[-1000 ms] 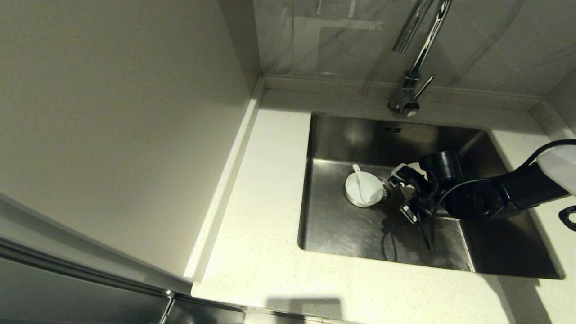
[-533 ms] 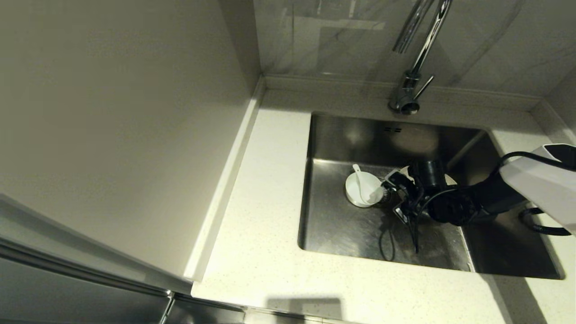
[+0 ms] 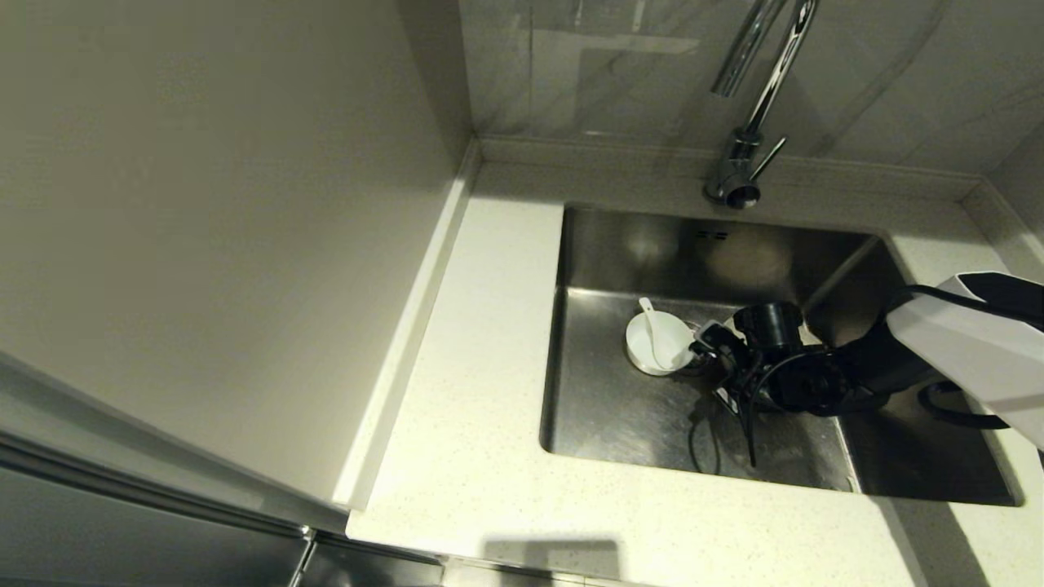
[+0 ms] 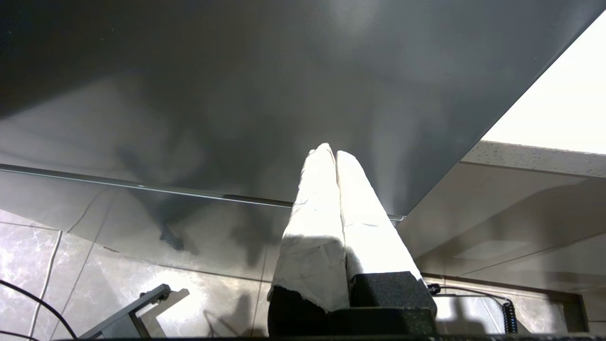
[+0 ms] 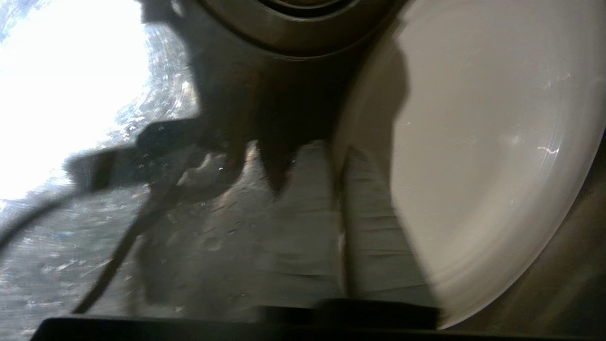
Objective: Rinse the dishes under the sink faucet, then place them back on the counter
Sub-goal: Put a plate into the sink
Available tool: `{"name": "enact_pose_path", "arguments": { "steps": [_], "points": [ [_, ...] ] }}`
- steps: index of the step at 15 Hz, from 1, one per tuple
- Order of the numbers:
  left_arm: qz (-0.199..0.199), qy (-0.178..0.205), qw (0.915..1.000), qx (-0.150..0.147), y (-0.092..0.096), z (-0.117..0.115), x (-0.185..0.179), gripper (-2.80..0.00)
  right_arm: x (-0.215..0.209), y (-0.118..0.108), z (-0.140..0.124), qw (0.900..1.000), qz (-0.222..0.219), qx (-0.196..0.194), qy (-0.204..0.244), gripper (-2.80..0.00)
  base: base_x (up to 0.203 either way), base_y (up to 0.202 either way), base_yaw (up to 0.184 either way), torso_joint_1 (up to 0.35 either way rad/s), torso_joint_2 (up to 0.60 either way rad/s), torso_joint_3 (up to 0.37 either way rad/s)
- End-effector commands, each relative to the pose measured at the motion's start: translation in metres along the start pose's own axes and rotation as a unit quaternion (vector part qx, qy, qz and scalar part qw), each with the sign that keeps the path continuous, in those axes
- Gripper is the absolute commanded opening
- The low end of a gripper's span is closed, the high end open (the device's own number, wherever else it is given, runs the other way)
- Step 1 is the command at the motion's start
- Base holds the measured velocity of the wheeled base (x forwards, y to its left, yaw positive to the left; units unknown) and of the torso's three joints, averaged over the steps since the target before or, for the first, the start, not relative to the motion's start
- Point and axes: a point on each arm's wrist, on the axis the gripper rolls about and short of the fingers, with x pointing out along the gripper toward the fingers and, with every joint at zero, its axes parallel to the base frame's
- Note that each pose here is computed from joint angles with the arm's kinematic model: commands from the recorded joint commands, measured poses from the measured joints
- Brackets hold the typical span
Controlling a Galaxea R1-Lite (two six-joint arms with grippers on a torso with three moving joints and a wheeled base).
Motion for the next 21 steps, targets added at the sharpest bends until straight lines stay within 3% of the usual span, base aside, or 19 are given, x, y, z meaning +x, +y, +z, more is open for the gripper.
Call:
{"name": "enact_pose_path", "arguments": {
  "steps": [1, 8, 12, 16, 21],
  "points": [
    [0.000, -0.002, 1.0000, 0.000, 0.000, 0.000, 0.000, -2.80, -0.002, -0.002, 0.003, 1.000, -0.004, 0.002, -0.004, 0.00, 0.000, 0.000, 0.000, 0.000, 0.00, 0.000],
    [0.000, -0.002, 1.0000, 0.000, 0.000, 0.000, 0.000, -2.80, -0.031, -0.024, 0.014, 0.998, -0.033, 0.028, -0.045, 0.00, 0.000, 0.000, 0.000, 0.000, 0.00, 0.000],
    [0.000, -0.002, 1.0000, 0.000, 0.000, 0.000, 0.000, -2.80, -0.067, -0.047, 0.027, 0.992, -0.060, 0.077, -0.082, 0.00, 0.000, 0.000, 0.000, 0.000, 0.00, 0.000],
    [0.000, -0.002, 1.0000, 0.000, 0.000, 0.000, 0.000, -2.80, -0.123, -0.093, 0.042, 0.975, -0.117, 0.125, -0.141, 0.00, 0.000, 0.000, 0.000, 0.000, 0.00, 0.000],
    [0.000, -0.002, 1.0000, 0.000, 0.000, 0.000, 0.000, -2.80, -0.196, -0.143, 0.038, 0.947, -0.177, 0.183, -0.195, 0.00, 0.000, 0.000, 0.000, 0.000, 0.00, 0.000]
  ]
}}
